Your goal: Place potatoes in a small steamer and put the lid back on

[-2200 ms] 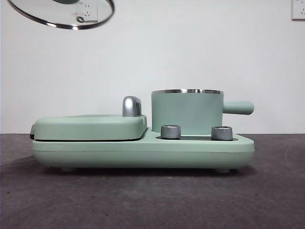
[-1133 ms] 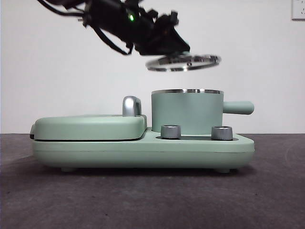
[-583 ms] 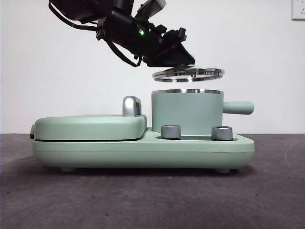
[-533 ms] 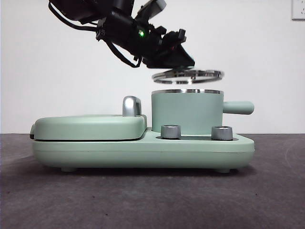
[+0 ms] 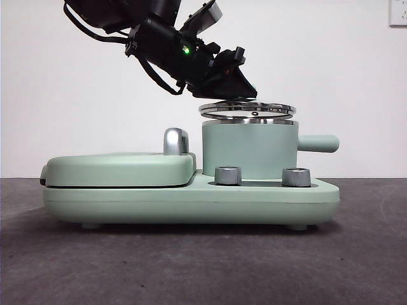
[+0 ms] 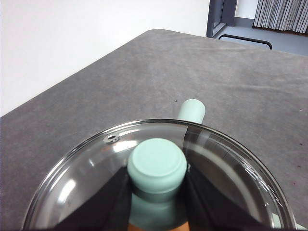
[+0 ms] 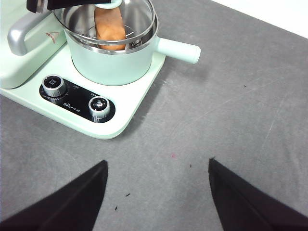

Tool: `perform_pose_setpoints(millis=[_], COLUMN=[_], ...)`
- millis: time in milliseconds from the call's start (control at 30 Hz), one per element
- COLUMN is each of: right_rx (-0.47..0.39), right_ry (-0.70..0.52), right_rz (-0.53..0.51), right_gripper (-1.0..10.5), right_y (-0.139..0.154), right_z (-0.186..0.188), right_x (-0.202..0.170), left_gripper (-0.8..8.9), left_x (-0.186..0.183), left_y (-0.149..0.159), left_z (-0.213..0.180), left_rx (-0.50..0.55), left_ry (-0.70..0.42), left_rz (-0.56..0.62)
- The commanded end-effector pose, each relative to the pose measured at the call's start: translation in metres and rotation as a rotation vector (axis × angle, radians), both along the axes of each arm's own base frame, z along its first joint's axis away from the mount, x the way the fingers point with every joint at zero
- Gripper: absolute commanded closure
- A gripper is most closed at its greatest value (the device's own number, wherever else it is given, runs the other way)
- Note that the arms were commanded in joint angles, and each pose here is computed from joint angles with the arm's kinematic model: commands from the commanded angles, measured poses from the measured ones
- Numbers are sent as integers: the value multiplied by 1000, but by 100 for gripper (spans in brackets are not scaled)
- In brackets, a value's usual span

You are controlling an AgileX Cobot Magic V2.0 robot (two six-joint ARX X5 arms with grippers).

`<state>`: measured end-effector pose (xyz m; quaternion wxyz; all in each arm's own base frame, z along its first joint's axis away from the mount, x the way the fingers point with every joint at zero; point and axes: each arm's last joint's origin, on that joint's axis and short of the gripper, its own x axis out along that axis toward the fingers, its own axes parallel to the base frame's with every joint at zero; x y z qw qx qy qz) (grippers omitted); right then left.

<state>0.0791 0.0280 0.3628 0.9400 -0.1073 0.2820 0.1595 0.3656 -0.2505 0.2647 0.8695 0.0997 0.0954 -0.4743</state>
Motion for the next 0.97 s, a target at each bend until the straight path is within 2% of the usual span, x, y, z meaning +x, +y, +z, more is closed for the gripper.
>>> perform_pose_setpoints(millis=[33, 967], right_rx=[13, 13], right_ry=[-4, -4], right_rz=[-3, -3], right_gripper=[615, 615], right_y=[1, 1], right_z=[2, 2], right_x=[2, 2], left_gripper=[799, 799], left_x=[5, 9], left_y=[-6, -13], left_z=[0, -17], left_rx=[-7, 11], left_ry=[-36, -6], left_rz=[-15, -24])
